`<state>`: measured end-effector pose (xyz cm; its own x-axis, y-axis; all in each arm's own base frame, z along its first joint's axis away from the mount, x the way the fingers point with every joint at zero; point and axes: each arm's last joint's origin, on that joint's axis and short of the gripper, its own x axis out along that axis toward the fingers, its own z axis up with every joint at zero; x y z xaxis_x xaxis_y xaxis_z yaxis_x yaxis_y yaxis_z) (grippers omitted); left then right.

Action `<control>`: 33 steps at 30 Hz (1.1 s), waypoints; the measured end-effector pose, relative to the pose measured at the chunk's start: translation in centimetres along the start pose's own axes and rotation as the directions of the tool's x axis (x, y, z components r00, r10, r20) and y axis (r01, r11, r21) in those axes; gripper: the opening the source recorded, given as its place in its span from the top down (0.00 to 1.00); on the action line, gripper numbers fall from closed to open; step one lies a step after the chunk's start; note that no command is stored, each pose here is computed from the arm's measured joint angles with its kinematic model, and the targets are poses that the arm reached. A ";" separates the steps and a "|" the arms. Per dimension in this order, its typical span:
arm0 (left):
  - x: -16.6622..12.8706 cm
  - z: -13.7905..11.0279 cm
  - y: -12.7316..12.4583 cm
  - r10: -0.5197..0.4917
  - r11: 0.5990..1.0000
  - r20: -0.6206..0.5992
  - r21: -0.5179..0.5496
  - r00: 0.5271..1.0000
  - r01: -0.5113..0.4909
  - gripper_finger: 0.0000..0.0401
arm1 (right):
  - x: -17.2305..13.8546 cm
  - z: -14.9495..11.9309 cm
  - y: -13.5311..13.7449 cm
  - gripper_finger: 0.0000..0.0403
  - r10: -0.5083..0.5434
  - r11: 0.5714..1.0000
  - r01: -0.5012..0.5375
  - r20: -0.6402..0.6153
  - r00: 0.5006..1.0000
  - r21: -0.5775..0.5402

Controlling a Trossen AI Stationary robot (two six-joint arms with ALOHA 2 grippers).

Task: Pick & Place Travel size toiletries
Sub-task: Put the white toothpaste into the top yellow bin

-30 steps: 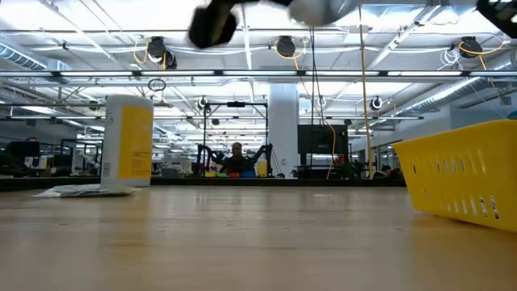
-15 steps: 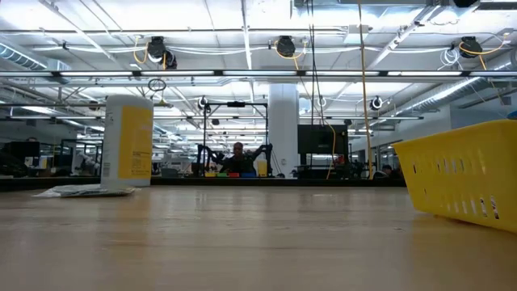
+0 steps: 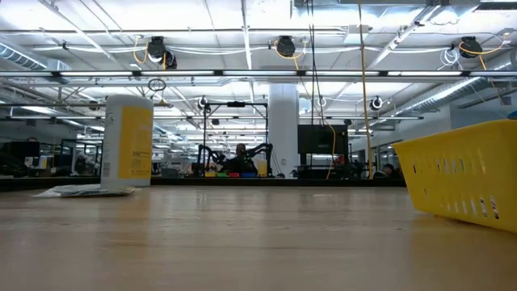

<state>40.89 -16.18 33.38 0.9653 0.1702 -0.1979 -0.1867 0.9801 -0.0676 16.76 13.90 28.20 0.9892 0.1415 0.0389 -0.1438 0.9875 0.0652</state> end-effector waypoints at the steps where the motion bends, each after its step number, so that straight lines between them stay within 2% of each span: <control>1: 0.0 0.0 0.0 0.008 1.000 0.001 0.002 1.000 -0.008 0.98 | 0.3 -0.1 0.0 0.63 -0.009 1.000 0.009 0.012 1.000 -0.007; 11: 0.1 -0.1 0.2 0.066 0.998 0.010 0.016 0.998 -0.066 0.98 | 2.4 -0.5 -0.4 0.63 -0.072 0.997 0.075 0.090 0.993 -0.026; 23: 0.1 -0.1 0.3 0.104 0.994 0.014 0.038 0.994 -0.105 0.97 | 2.9 0.4 -0.7 0.63 -0.099 0.994 0.108 0.210 0.973 -0.032; 28: 0.1 -0.2 0.3 0.113 0.993 0.011 0.042 0.994 -0.113 0.99 | 3.0 0.3 -1.0 0.63 -0.112 0.993 0.119 0.206 0.972 -0.021; 33: 0.1 -0.2 0.3 0.126 0.991 0.014 0.043 0.992 -0.126 0.97 | 2.8 0.2 -0.6 0.63 -0.097 0.994 0.103 0.195 0.976 -0.024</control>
<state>40.91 -15.88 33.11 0.9367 0.2936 -0.1910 -0.2991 0.9542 0.0001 19.63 13.73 28.48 0.9736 0.0288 0.2265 -0.0401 0.9982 0.0451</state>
